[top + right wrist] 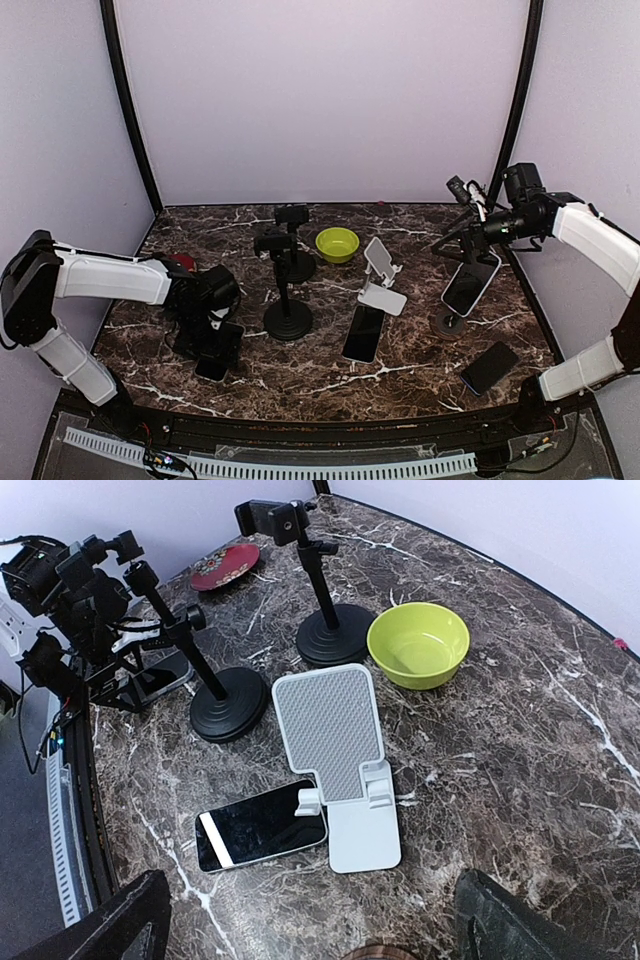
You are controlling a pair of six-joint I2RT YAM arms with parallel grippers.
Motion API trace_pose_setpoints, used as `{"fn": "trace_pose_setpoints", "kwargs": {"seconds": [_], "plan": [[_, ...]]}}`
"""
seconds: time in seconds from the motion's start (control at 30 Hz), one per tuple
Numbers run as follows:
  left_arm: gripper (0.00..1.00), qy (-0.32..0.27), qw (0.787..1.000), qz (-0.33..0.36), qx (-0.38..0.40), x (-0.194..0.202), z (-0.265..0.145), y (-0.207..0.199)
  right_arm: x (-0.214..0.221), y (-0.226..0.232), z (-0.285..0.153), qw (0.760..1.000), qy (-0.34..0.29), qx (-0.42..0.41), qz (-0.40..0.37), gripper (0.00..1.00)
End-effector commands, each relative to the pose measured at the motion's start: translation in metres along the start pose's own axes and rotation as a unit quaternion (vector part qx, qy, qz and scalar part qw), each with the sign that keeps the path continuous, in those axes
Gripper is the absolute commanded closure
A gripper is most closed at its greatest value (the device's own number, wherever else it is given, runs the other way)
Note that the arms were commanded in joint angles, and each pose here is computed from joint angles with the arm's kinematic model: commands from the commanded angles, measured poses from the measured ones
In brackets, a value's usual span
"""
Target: Place the phone on the phone stand
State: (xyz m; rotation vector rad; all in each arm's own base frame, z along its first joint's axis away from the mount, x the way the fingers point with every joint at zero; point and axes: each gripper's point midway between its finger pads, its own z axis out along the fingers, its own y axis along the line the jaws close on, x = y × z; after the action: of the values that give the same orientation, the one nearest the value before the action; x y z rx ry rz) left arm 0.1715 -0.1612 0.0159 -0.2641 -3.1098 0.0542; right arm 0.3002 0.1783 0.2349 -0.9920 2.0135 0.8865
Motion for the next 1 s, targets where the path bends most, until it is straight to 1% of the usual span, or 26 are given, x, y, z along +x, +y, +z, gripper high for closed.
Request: {"fn": "trace_pose_setpoints", "kwargs": {"seconds": [0.0,0.13,0.27,0.33,0.47,0.5,0.53,0.57,0.6,0.63,0.77,0.87,0.97], "plan": [[0.03,0.021,0.999,-0.014,-0.038,0.012,0.01,0.014,0.002,0.002,0.004,1.0,0.006,-0.005,-0.002,0.01],[0.12,0.022,0.999,-0.014,-0.028,0.014,0.013,0.008,0.002,0.003,0.004,1.0,0.007,-0.005,-0.002,0.01],[0.2,0.02,1.0,-0.009,0.013,0.012,0.013,-0.007,0.002,0.003,0.004,1.0,0.008,-0.006,0.0,0.01],[0.26,0.014,1.0,-0.007,0.02,0.008,0.012,-0.011,0.001,0.002,0.004,1.0,0.007,-0.004,0.001,0.01],[0.42,-0.017,1.0,-0.003,-0.003,-0.005,0.002,-0.005,0.0,0.002,0.004,1.0,0.013,0.001,0.004,0.01],[0.51,-0.029,1.0,-0.005,-0.006,-0.009,-0.003,-0.004,0.003,0.001,0.005,1.0,0.019,0.003,0.007,0.01],[0.7,-0.04,0.999,-0.008,-0.013,-0.013,-0.007,-0.002,-0.009,0.001,0.001,1.0,0.014,0.011,-0.005,0.01],[0.85,-0.05,0.998,-0.011,-0.02,-0.015,-0.011,0.001,-0.012,0.0,-0.001,1.0,0.016,0.015,-0.008,0.01],[0.97,-0.061,0.998,-0.011,-0.025,-0.018,-0.015,0.003,-0.015,0.001,-0.002,1.0,0.019,0.018,-0.01,0.01],[1.0,-0.072,0.997,-0.013,-0.031,-0.022,-0.019,0.005,-0.019,0.002,-0.003,1.0,0.02,0.019,-0.014,0.01],[1.0,-0.133,0.99,-0.014,-0.053,-0.045,-0.045,0.011,-0.034,0.005,-0.004,0.999,0.029,0.025,-0.029,0.02],[1.0,-0.185,0.98,-0.028,-0.072,-0.064,-0.077,0.015,-0.045,0.01,0.002,0.998,0.04,0.024,-0.041,0.02],[1.0,-0.24,0.966,-0.046,-0.087,-0.08,-0.115,0.021,-0.065,0.016,0.007,0.998,0.036,0.017,-0.053,0.02]]}}
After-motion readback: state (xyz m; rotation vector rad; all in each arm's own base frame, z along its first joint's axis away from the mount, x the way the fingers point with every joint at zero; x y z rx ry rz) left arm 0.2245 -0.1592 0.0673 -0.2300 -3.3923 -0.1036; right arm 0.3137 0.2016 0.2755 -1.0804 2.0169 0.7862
